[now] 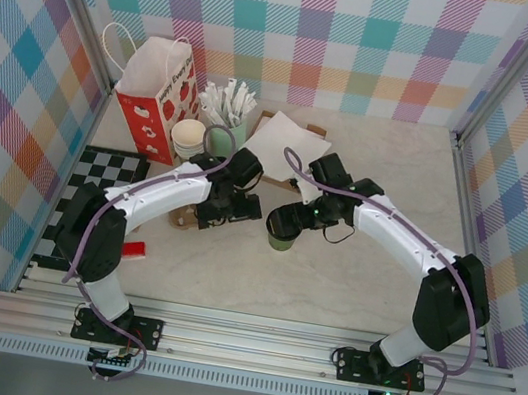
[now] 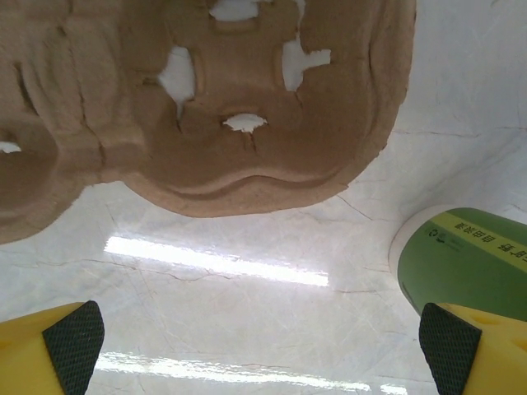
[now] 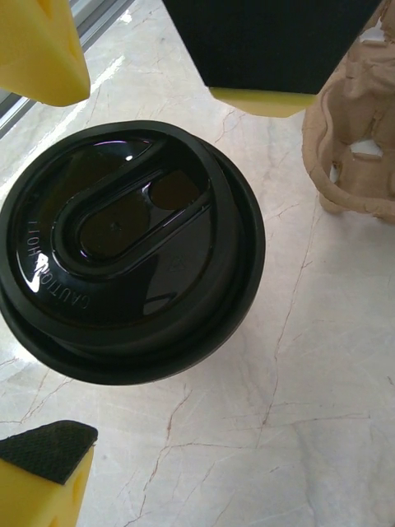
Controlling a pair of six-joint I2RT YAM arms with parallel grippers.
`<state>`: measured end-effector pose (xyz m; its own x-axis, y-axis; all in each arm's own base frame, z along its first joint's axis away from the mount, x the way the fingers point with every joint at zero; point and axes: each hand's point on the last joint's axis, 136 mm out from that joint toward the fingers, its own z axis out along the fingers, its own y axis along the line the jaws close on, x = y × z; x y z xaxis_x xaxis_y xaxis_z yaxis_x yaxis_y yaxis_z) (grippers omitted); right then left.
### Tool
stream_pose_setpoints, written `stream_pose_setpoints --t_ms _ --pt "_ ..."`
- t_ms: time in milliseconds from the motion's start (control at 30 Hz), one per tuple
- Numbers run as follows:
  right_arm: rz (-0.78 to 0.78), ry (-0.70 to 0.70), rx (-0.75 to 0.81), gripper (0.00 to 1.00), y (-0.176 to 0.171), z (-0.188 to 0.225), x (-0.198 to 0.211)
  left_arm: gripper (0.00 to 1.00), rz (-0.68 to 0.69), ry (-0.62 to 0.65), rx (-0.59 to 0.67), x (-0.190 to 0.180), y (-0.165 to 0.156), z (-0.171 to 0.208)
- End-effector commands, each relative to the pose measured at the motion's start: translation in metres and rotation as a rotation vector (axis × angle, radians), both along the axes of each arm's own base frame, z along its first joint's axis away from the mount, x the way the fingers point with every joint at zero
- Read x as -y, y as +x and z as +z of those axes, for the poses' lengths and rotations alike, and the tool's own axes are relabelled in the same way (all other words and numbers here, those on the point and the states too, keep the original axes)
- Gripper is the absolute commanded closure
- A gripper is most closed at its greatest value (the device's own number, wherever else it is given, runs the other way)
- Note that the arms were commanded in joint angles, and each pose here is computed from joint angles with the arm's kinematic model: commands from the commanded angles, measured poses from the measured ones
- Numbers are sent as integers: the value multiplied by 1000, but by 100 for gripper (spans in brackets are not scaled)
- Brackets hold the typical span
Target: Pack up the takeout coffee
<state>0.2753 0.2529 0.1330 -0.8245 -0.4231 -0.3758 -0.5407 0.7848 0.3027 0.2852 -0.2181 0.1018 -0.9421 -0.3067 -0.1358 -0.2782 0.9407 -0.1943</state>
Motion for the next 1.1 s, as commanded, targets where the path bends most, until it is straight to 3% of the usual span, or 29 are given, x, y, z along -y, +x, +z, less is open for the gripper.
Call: stream_pose_setpoints --t_ms 0,467,1067 --pt "13 13 -9 0 -1 3 -7 0 15 -19 -27 4 -5 -8" --pt "37 39 -27 0 -6 -5 -12 0 18 -27 -69 9 -7 -26" --pt "-103 -18 -61 0 -7 -23 -11 0 21 -34 -75 11 -7 -32"
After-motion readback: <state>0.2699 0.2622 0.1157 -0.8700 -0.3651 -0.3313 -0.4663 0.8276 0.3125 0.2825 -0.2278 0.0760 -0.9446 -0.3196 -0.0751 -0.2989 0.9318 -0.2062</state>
